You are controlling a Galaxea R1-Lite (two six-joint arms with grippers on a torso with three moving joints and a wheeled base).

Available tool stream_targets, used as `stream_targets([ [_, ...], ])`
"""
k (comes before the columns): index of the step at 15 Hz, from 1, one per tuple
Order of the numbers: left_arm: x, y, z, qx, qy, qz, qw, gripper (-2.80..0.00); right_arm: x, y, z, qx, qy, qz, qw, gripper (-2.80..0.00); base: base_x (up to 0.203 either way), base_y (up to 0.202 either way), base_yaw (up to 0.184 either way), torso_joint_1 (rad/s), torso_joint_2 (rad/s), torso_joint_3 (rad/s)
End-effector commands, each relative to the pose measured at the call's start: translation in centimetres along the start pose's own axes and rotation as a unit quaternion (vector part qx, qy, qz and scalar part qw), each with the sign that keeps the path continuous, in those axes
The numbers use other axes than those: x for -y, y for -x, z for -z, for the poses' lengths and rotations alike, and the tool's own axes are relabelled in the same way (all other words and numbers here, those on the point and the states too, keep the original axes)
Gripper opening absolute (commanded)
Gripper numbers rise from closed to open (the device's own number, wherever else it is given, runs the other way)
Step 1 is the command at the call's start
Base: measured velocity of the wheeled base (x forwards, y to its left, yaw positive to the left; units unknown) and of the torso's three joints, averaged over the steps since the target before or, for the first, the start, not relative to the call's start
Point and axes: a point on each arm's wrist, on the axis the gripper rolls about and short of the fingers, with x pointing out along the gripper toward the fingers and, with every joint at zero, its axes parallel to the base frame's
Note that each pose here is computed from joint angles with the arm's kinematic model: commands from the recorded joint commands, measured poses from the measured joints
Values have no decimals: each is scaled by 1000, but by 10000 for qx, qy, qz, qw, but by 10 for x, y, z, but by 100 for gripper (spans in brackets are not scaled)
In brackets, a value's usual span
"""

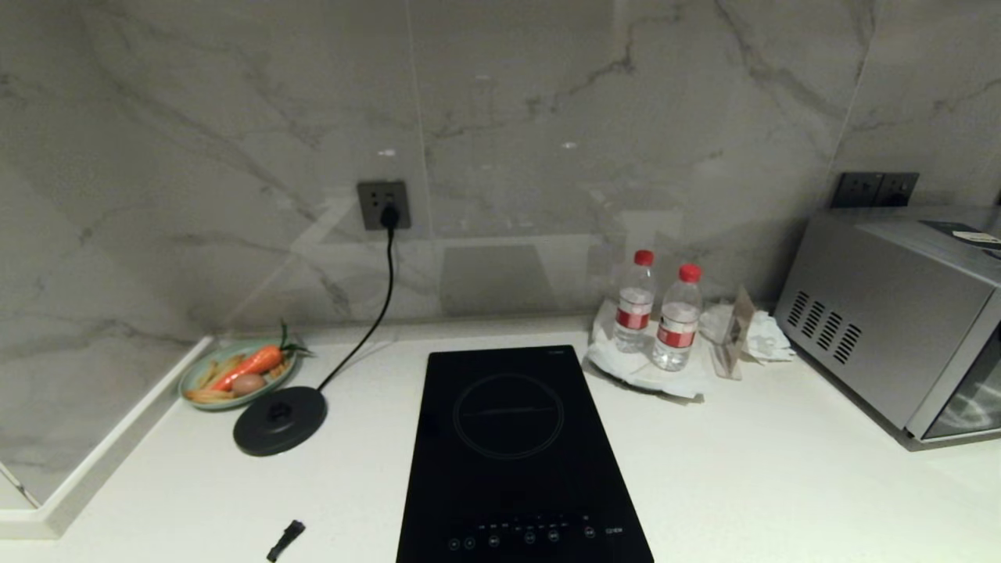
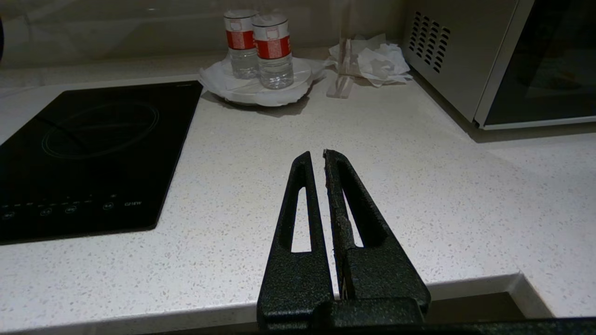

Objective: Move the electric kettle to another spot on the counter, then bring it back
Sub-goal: Grab the kettle

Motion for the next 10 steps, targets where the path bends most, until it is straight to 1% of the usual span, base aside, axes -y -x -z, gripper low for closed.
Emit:
stream_targets([
  [1, 0, 0, 0, -10, 0, -4, 10000, -280, 0, 0, 0, -7, 2, -3, 10000, -280, 0, 0, 0, 144, -356, -212],
  [10, 0, 0, 0, -10, 0, -4, 10000, -280, 0, 0, 0, -7, 2, -11, 10000, -280, 0, 0, 0, 148, -342, -191],
])
